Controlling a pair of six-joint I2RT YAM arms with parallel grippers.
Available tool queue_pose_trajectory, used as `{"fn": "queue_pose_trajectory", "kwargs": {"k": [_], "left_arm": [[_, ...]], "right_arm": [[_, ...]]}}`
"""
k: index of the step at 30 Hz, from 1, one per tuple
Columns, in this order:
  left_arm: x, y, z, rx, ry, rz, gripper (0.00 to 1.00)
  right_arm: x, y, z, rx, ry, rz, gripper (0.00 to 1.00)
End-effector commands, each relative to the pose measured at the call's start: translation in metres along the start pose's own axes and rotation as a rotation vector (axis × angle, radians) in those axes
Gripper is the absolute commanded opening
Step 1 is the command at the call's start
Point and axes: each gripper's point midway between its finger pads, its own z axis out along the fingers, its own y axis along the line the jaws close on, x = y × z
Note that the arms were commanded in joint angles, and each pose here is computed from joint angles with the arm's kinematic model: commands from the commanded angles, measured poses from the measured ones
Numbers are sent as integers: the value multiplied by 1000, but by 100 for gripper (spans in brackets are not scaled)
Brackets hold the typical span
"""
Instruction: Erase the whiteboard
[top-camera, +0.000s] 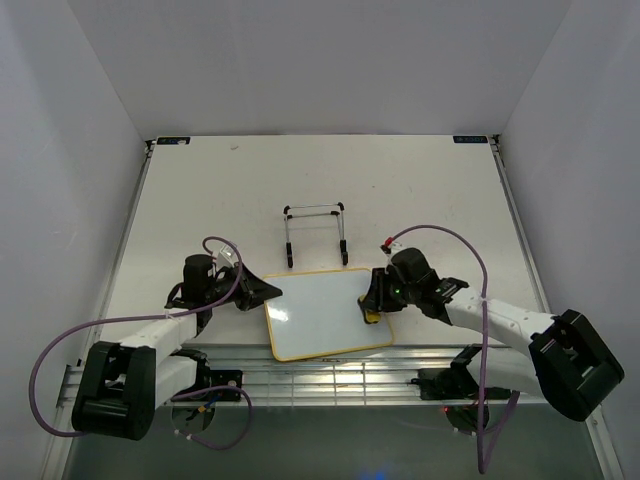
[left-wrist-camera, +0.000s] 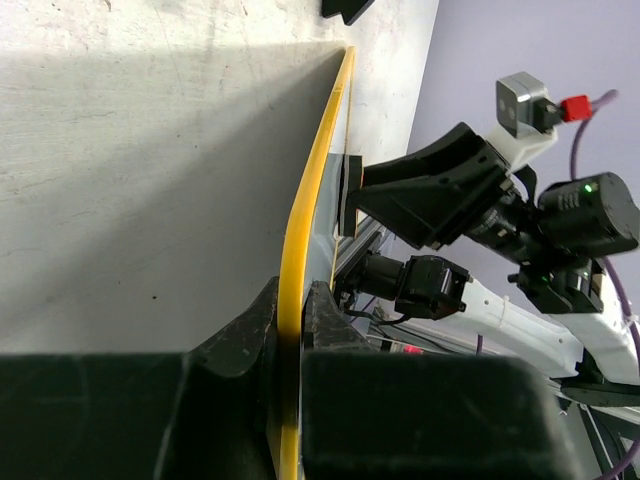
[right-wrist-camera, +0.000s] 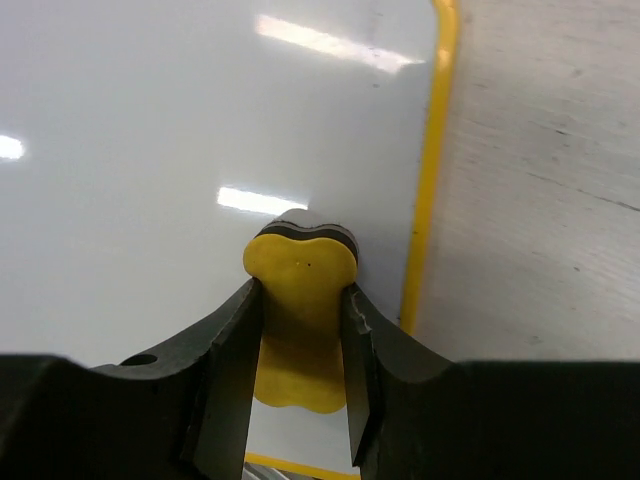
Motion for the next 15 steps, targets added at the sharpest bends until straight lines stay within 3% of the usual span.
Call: {"fn": "queue_pose_trajectory", "kwargs": {"k": [1,15], "left_arm": [[-19,32,3,-160,-117,-21,0],[-39,49,-5,-270,-270,-97,0]], "right_arm": [[75,-48,-13,96,253,83,15],[79,-65,-28,207,284,104,14]]}}
